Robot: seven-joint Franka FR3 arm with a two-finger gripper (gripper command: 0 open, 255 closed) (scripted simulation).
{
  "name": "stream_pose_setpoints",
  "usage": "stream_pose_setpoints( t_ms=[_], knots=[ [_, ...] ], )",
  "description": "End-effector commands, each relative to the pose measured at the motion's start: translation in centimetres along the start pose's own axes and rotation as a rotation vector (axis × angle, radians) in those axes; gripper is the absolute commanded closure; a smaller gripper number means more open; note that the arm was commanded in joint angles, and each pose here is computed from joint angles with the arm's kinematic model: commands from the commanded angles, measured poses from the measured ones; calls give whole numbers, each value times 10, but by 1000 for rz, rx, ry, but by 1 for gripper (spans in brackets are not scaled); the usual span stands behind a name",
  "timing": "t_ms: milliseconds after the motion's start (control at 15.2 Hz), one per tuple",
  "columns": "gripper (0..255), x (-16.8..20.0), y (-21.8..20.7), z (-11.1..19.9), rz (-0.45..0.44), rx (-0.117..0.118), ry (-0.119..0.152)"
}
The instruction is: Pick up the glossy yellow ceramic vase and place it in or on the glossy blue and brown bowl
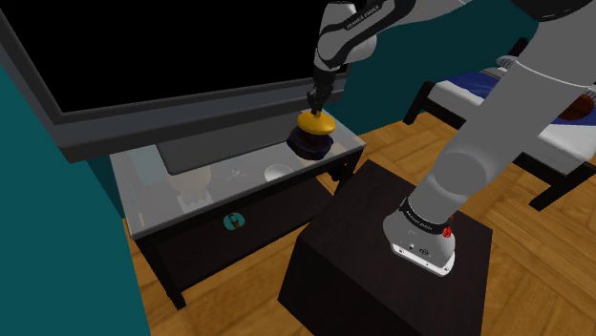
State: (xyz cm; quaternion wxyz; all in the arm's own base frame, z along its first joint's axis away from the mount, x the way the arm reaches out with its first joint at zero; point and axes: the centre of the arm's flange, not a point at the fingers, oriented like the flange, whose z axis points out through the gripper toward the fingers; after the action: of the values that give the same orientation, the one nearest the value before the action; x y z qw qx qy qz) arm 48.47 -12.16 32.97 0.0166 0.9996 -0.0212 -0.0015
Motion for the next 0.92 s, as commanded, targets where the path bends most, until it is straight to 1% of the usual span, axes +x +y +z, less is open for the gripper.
stream_pose_setpoints(
  t_ms=[0,330,858],
  knots=[
    [255,0,0,10,0,0,1],
    [255,1,-1,39,0,0,1],
    [255,1,-1,39,0,0,1]
  ],
)
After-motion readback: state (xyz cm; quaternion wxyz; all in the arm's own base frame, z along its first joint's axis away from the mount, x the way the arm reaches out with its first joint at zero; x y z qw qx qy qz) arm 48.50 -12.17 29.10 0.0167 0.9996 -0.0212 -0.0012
